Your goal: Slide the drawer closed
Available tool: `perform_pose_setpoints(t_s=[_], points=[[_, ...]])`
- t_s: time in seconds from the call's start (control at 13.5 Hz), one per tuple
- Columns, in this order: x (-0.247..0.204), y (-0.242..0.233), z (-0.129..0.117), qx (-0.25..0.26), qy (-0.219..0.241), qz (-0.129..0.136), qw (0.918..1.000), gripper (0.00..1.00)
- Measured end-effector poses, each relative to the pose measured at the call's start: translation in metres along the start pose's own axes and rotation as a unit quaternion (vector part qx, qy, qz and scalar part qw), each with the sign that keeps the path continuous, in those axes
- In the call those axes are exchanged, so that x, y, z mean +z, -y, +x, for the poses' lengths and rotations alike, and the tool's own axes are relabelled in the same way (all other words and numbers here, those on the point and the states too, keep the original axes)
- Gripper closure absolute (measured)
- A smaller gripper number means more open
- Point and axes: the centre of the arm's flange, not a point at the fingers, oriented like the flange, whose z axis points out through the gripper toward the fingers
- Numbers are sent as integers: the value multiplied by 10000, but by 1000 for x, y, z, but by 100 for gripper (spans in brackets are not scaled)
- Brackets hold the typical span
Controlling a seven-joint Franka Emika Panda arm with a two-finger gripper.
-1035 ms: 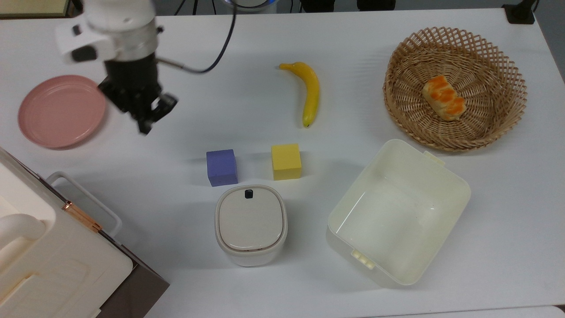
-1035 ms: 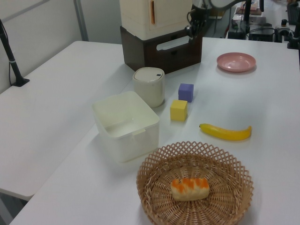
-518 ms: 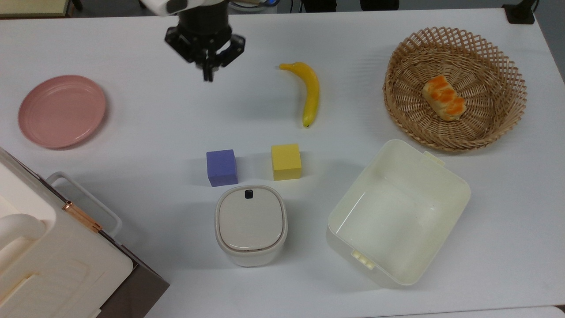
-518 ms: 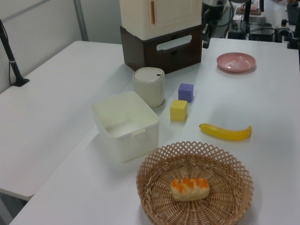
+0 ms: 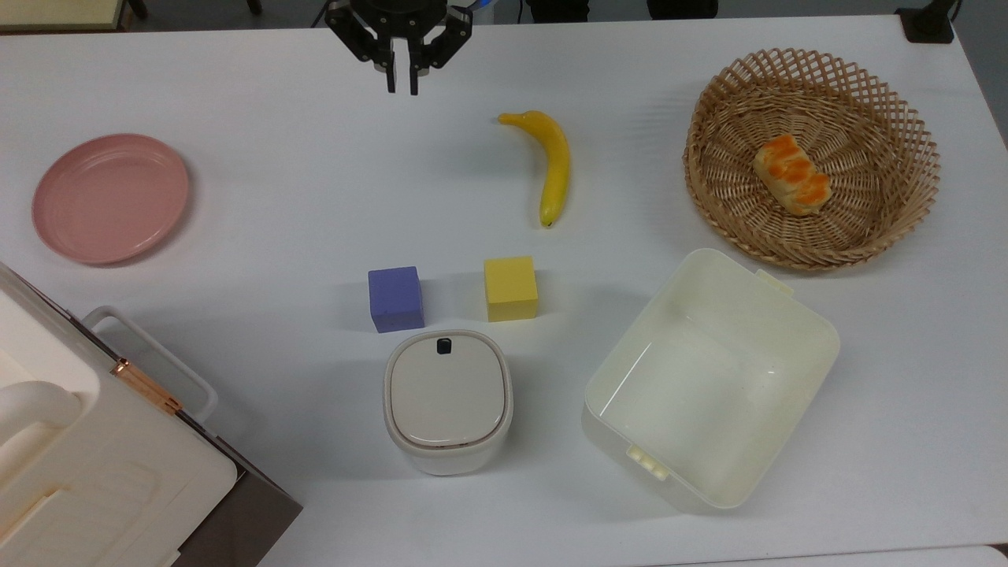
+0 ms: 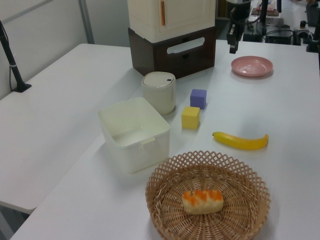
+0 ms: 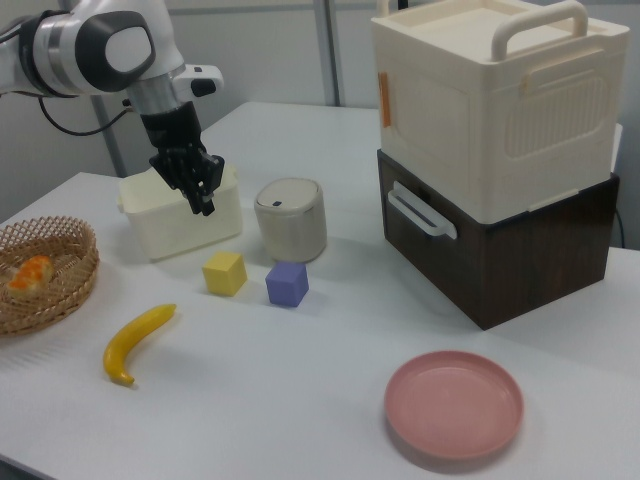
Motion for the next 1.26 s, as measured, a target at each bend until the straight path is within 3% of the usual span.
perform_pose_setpoints(t_s=[0.44,0.67,0.74,0.96,1.26], points=[[-8,21,-8,-261,82,-7,9996,73],[-10,16,-9,-220,63,-2,9997,46],[-10,14,-9,-213,65,0,9998,30],[-10,13,-8,-205,65,1,9998,0],[-10,11,-8,-183,67,0,9998,0]])
